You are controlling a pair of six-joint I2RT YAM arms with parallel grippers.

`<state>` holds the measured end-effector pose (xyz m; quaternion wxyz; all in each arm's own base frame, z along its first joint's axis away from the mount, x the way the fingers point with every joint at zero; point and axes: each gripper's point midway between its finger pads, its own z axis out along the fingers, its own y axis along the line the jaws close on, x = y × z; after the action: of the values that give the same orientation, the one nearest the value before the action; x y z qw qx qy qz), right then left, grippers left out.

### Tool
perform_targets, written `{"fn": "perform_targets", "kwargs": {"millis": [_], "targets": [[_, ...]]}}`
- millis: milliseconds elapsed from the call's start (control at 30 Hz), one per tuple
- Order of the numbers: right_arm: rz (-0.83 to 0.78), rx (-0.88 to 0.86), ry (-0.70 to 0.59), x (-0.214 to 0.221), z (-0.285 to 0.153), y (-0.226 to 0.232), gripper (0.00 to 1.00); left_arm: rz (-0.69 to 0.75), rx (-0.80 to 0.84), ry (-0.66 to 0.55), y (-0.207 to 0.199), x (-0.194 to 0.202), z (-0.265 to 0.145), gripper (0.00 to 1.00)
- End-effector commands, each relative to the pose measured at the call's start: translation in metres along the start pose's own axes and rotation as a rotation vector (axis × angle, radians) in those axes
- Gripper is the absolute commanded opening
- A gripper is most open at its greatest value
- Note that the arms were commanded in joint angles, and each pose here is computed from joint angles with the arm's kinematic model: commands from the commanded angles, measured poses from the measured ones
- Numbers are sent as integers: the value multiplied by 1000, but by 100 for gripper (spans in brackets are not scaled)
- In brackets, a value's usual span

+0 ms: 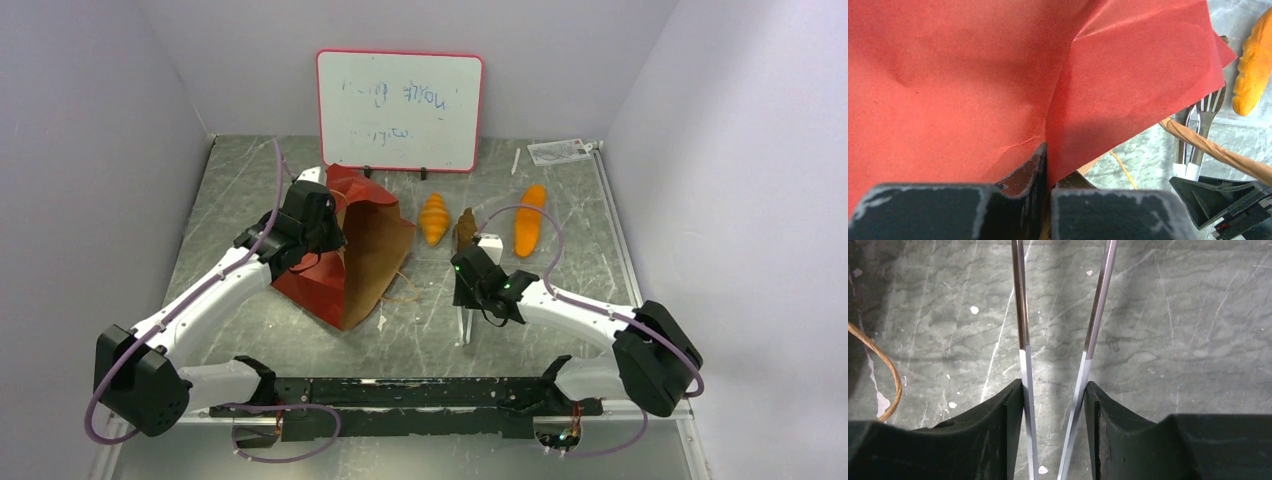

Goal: Take the fake bread out of the paper bag
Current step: Place the fake bread in the container.

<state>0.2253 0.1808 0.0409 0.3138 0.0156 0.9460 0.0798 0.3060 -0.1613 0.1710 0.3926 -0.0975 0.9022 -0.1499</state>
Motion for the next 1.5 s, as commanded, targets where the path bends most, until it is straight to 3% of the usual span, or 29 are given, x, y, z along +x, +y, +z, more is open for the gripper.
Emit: {"fn": "perform_targets", "kwargs": {"millis": [0,167,633,933,1467], "targets": [[26,16,-2,4,-8,-3,47,-3,44,-33,-5,-6,-3,7],[31,35,-18,2,-9,-7,47,-1,50,-27,-5,-3,0,7],[-30,125,-77,-73,29,-2,46,18,61,-29,-7,-4,-1,7],[-11,119,-33,-50,34,-9,53,24,70,-19,-6,0,-5,7],[33,90,-2,-26,14,-19,55,11,89,-14,-6,5,-7,7]]}}
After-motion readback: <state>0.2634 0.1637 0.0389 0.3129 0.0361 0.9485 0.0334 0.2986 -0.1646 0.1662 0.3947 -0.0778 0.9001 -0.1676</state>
